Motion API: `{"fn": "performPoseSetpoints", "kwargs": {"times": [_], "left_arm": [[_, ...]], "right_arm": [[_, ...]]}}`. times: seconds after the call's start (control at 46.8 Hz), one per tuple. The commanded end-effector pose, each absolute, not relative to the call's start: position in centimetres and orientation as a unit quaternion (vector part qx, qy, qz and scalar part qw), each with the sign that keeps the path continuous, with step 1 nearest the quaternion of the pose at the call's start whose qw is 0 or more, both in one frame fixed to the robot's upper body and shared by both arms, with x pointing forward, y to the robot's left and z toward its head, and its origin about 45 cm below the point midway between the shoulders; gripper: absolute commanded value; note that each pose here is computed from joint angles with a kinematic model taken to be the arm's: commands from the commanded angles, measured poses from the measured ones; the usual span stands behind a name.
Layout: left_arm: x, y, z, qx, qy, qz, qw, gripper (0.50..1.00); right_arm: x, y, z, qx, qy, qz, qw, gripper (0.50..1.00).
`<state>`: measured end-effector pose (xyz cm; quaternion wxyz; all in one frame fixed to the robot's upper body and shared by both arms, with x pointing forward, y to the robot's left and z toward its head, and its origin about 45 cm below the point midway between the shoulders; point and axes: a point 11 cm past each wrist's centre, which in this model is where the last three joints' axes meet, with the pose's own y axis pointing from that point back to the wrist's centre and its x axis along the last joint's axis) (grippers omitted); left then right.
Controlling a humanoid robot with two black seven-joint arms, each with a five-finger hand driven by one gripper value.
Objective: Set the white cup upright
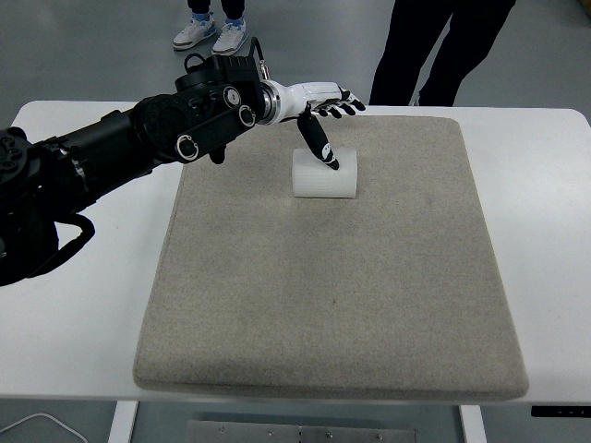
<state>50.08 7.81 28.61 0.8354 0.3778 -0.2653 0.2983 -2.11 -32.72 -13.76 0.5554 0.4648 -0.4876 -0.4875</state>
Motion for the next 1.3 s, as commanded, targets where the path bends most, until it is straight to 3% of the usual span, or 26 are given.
{"fn": "performPoseSetpoints", "kwargs": {"times": [0.0, 1.282], "left_arm": [[49.6, 7.3, 28.3, 0.375, -0.265, 0.289, 0.840, 0.994], [49.1, 8.0, 26.3, 0.408, -0.273, 0.267, 0.829, 0.988]], "right_arm": [[-2.1, -32.7, -13.8, 0.465, -0.488, -0.487, 0.555, 0.930], [-2.2, -32.7, -13.8, 0.464, -0.487, -0.488, 0.556, 0.930]]}}
